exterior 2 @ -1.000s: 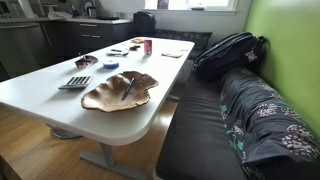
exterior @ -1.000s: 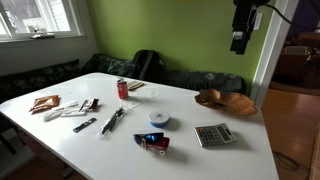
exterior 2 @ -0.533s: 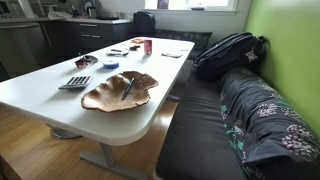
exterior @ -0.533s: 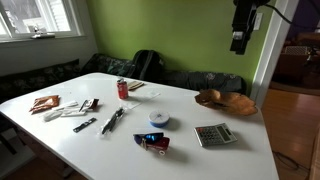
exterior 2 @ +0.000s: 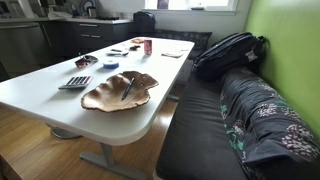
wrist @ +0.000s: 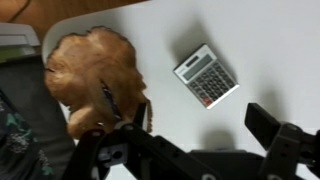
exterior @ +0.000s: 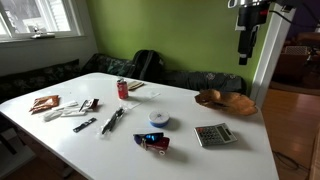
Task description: Remove the pen from the key bowl and put it on white object
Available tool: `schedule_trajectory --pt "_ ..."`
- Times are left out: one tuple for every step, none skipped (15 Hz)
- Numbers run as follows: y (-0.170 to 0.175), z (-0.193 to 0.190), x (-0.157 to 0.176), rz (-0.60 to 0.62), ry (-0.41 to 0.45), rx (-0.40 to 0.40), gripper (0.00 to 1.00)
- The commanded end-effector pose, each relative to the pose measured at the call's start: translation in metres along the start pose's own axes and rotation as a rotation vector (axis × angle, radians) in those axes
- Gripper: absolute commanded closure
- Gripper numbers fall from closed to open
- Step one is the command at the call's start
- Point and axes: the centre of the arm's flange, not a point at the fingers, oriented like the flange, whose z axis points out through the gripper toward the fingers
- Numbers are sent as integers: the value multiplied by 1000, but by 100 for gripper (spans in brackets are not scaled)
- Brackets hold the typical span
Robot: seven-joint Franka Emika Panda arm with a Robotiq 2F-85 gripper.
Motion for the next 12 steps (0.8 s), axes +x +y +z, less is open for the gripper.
schedule_trajectory --pt "59 50 24 -33 -55 -12 0" --pt "76 64 31 -57 -65 39 0" --pt "91 80 38 -84 -80 75 0" --pt "106 93 43 -70 -105 85 0" --pt "81 67 17 -53 -66 36 0" --pt "95 81 21 -56 -86 51 0" --pt "103 91 24 -57 -101 59 0" --pt "106 96 28 -58 -110 63 0" --pt "106 98 31 -59 -112 64 0" --pt "105 97 33 -61 -111 64 0" --pt "104 96 33 -63 -108 63 0" --pt "101 92 31 -57 -82 66 0"
